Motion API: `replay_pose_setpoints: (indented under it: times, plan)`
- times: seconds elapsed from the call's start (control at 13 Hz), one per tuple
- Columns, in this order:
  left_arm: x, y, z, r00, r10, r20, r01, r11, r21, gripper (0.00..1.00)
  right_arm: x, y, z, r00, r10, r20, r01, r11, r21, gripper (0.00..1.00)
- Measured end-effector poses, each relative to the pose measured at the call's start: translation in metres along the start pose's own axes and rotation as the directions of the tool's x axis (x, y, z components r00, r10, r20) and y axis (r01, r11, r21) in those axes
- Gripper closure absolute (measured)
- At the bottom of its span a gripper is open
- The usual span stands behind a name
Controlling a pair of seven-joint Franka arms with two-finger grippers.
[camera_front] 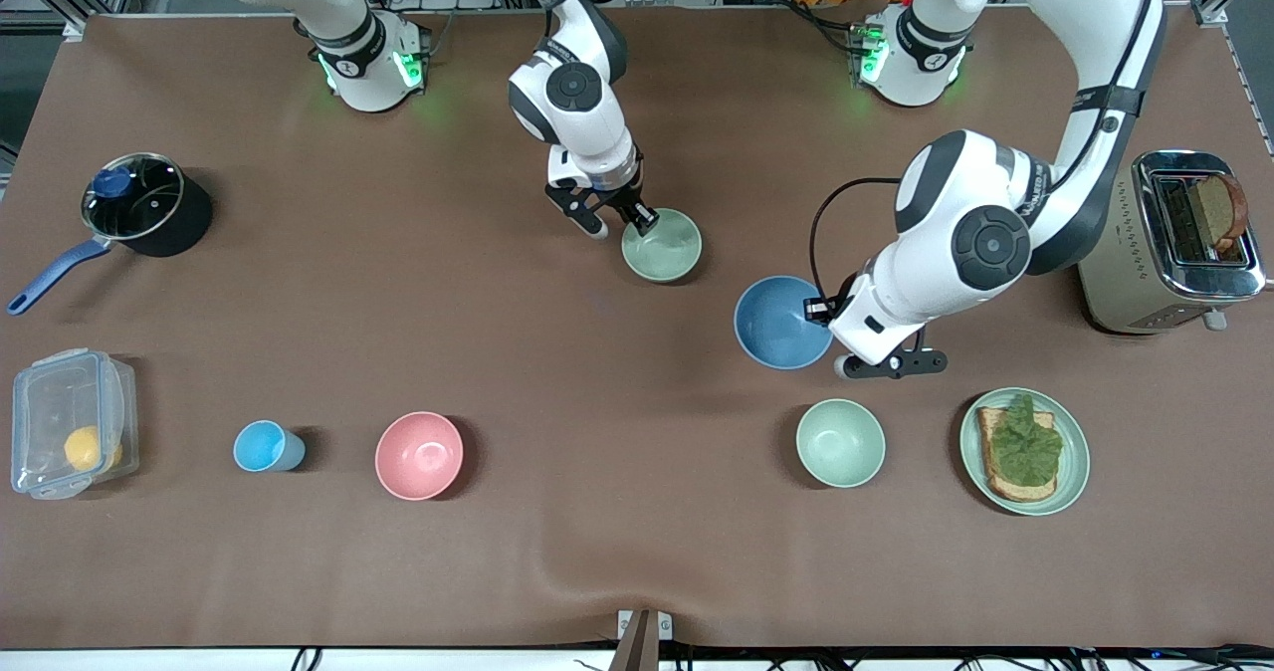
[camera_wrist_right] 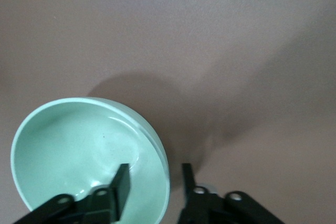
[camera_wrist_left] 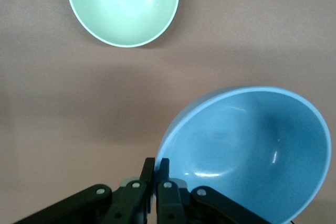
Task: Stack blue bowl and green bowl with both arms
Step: 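Move the blue bowl over the green bowl with the left gripper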
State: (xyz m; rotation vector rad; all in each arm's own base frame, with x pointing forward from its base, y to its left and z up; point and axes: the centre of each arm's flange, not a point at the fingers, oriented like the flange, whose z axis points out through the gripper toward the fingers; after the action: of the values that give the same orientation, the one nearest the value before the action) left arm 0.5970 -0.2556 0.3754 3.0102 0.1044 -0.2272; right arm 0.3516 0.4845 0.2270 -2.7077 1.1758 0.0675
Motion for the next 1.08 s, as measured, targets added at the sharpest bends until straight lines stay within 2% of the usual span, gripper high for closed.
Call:
replay_pose_setpoints:
  times: [0.15, 0.31, 0.46, 0.69, 1.08]
  plan:
    - [0.000, 0.002, 0.000, 1.000, 0.000, -0.003, 0.000, 1.000, -0.005, 0.95, 0.005, -0.005, -0.004, 1.000, 0.020, -0.003, -0.020, 1.000, 0.001, 0.24]
    - [-0.004, 0.010, 0.000, 0.999, -0.035, 0.006, 0.035, 0.999, -0.024, 0.95, 0.017, -0.011, -0.011, 0.998, 0.069, -0.007, -0.069, 0.997, -0.026, 0.01]
    - [-0.009, 0.022, 0.001, 0.998, -0.060, 0.007, 0.060, 0.998, -0.024, 0.95, 0.044, -0.015, -0.018, 0.979, 0.203, -0.006, -0.203, 0.978, -0.042, 0.00]
    - [-0.016, 0.034, 0.002, 0.996, -0.083, 0.008, 0.084, 0.996, -0.024, 0.95, 0.082, -0.016, -0.020, 0.917, 0.397, 0.042, -0.394, 0.917, -0.064, 0.00]
    - [-0.031, 0.055, 0.015, 0.992, -0.126, 0.005, 0.126, 0.992, -0.024, 0.95, 0.116, -0.012, -0.011, 0.814, 0.569, 0.116, -0.561, 0.822, -0.096, 0.00]
